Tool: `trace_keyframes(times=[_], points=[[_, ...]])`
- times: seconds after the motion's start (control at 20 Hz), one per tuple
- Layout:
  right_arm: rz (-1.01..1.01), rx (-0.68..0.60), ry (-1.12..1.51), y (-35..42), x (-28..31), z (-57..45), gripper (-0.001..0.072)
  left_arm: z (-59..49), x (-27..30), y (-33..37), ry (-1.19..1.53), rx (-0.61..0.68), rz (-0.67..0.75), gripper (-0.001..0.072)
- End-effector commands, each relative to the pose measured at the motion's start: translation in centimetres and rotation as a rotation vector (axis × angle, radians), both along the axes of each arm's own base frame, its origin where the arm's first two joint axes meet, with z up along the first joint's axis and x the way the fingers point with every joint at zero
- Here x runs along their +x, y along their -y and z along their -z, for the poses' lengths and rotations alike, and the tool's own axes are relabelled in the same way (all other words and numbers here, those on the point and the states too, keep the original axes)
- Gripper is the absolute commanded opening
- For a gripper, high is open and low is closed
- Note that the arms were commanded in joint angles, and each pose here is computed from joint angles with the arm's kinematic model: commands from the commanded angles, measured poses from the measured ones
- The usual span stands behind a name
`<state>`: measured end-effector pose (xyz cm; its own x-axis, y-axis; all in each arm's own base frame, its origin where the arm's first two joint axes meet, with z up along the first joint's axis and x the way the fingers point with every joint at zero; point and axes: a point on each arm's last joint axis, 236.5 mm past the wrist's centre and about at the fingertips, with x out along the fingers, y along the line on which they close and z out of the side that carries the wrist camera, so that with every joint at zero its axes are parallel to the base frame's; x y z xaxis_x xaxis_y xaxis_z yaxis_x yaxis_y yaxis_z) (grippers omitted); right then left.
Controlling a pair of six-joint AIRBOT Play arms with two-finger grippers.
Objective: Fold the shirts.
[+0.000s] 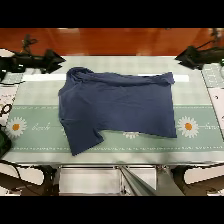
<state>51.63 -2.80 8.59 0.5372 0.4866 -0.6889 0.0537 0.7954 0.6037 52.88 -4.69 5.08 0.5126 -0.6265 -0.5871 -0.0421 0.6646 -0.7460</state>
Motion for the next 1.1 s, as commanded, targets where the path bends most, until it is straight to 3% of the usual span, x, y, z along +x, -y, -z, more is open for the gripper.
trace_keyframes(times=[0.0, 0.1, 0.2, 0.35, 0.5, 1.05], points=[[0.004, -0.119, -0.067, 4.8, -6.5, -3.8, 0.0408, -2.6, -6.2, -4.0, -0.098, 0.087, 0.059, 0.0504], [0.061, -0.127, -0.075, 5.7, -9.4, -3.5, 0.0409, -2.4, -9.4, -5.3, -0.12, 0.152, 0.021, 0.0504], [0.118, -0.064, -0.073, 5.0, -12.1, -1.4, 0.0409, -0.7, -13.0, -5.1, -0.162, 0.136, -0.023, 0.0504], [0.196, -0.002, -0.178, 3.1, -17.3, 4.6, 0.0409, 4.8, -19.4, -5.1, -0.335, 0.053, -0.137, 0.0503], [0.193, 0.04, -0.253, 0.6, -21.1, 9.2, 0.0408, 9.6, -24.0, -4.1, -0.476, -0.033, -0.161, 0.0503], [0.141, 0.098, -0.23, -1.3, -21.6, 9.9, 0.0408, 14.8, -24.5, -3.7, -0.571, -0.052, -0.174, 0.0503]])
